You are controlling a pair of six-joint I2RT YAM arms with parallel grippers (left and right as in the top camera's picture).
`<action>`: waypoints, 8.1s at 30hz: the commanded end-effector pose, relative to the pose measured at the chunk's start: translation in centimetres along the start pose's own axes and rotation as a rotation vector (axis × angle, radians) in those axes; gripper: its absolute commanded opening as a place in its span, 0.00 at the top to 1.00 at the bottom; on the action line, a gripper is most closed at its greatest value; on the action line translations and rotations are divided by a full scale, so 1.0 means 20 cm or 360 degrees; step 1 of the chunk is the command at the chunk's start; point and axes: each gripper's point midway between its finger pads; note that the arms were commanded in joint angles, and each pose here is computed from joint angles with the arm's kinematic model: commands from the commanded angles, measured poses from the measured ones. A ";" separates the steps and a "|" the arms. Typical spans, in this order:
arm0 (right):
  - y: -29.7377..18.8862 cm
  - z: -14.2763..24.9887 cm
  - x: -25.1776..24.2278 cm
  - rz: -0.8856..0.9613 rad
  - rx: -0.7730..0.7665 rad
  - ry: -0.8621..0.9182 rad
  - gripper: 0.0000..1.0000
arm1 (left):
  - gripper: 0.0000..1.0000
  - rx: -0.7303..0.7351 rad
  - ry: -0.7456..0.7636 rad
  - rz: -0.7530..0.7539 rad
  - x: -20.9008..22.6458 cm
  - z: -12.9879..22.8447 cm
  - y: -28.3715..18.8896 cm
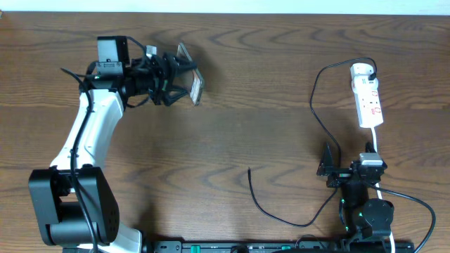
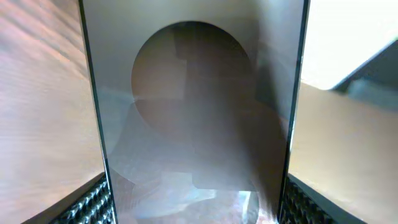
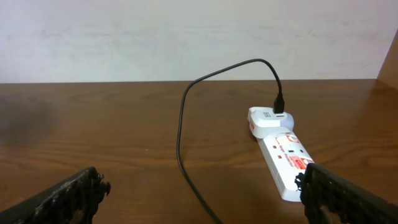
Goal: Plug charger to phone and switch on socket
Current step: 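Raise the phone with the left gripper and rotate it upright, then hold the phone upright in the left gripper near table center, then swing the right gripper up and toward the phone held by the left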
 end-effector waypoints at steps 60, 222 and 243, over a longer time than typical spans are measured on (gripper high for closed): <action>0.00 0.00 0.01 -0.0013 0.0001 -0.0025 0.01 | 0.93 -0.0775 0.0004 -0.1394 0.66 -0.14 -0.30; 0.31 -0.23 1.14 -0.1913 0.1718 0.1090 0.01 | 0.93 -0.0195 -0.0088 -0.1418 1.05 0.11 -0.07; 0.26 0.03 1.52 -0.1884 0.1798 0.0772 0.01 | 0.92 -0.0201 -0.0148 -0.1308 1.01 0.09 -0.04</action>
Point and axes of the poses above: each gripper's point midway between its finger pads, its own y axis out along the fingers, its own x axis along the line the jaws close on, z = x × y, and after that the axes turned 4 degrees about y, right-handed
